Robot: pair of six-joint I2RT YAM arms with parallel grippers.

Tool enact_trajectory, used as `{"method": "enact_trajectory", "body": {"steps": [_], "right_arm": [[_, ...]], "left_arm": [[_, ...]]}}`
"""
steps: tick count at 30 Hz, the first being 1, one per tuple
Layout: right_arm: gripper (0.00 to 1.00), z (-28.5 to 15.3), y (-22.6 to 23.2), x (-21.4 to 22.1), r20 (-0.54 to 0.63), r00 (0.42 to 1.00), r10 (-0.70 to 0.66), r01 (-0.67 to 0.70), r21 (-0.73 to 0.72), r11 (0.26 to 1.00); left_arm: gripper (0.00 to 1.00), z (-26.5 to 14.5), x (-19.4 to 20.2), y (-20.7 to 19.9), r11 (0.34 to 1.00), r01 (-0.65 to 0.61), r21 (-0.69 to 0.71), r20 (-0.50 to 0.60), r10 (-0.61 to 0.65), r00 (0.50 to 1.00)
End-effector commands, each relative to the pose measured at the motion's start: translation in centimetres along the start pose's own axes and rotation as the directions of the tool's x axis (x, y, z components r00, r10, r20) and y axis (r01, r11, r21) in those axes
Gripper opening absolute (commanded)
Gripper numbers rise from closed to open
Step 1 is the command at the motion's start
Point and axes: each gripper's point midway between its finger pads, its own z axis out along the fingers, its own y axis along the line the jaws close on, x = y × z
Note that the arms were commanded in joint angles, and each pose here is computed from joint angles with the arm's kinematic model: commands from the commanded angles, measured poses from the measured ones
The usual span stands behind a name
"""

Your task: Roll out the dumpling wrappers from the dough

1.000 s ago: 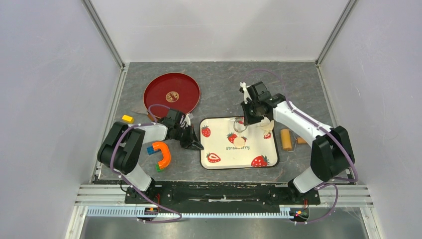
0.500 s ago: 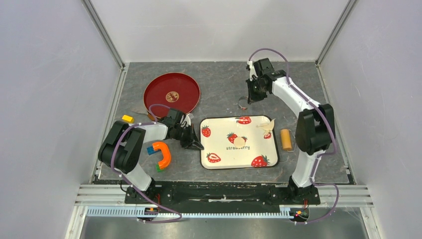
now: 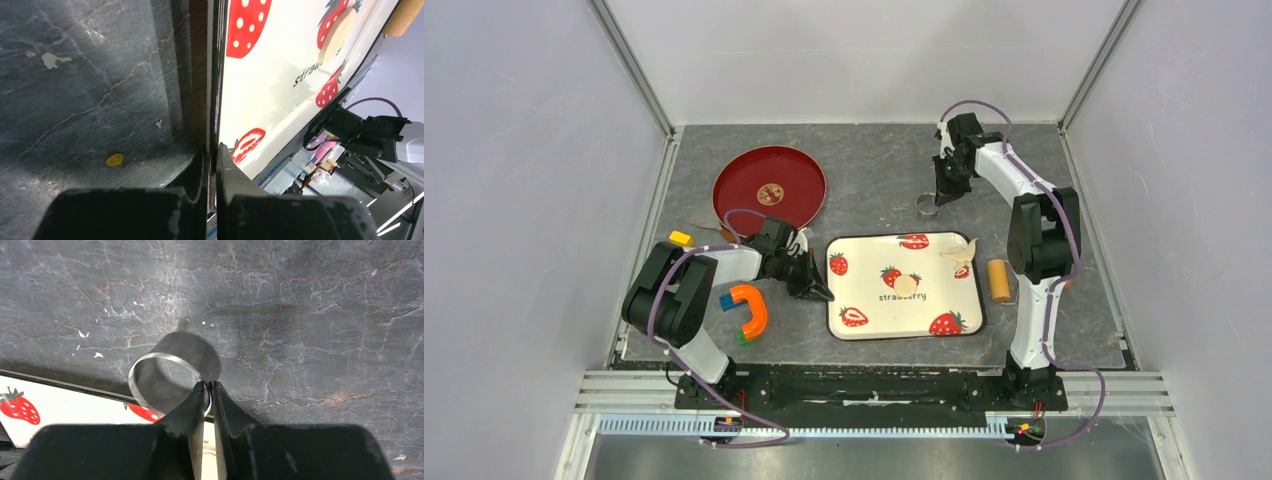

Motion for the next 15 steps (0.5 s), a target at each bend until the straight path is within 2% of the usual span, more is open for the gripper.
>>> {"method": "enact_trajectory", "body": {"steps": [1, 4, 9, 15], "right_arm": [[0.13, 0.0, 0.0, 0.0, -0.001, 1.000, -0.024, 0.024, 0.008, 1.000], [0.17, -0.2, 0.0, 0.0, 0.012, 1.000, -0.025, 0.025, 0.012, 1.000], [0.35, -1.7, 0.3, -1.2, 0.065, 0.998, -0.027, 0.027, 0.010, 1.000], [0.56, -4.0, 1.4, -0.6, 0.116, 0.993, -0.026, 0.030, -0.037, 0.999]], "left_arm": [[0.02, 0.9, 1.5, 5.9, 0.973, -0.002, -0.229, -0.016, -0.002, 1.000], [0.02, 0.8, 1.4, 5.8, 0.974, -0.002, -0.228, -0.014, -0.002, 1.000], [0.02, 0.6, 1.3, 5.7, 0.972, -0.009, -0.233, -0.008, 0.008, 1.000], [0.02, 0.8, 1.0, 5.1, 0.975, -0.015, -0.222, 0.004, 0.017, 1.000]]}}
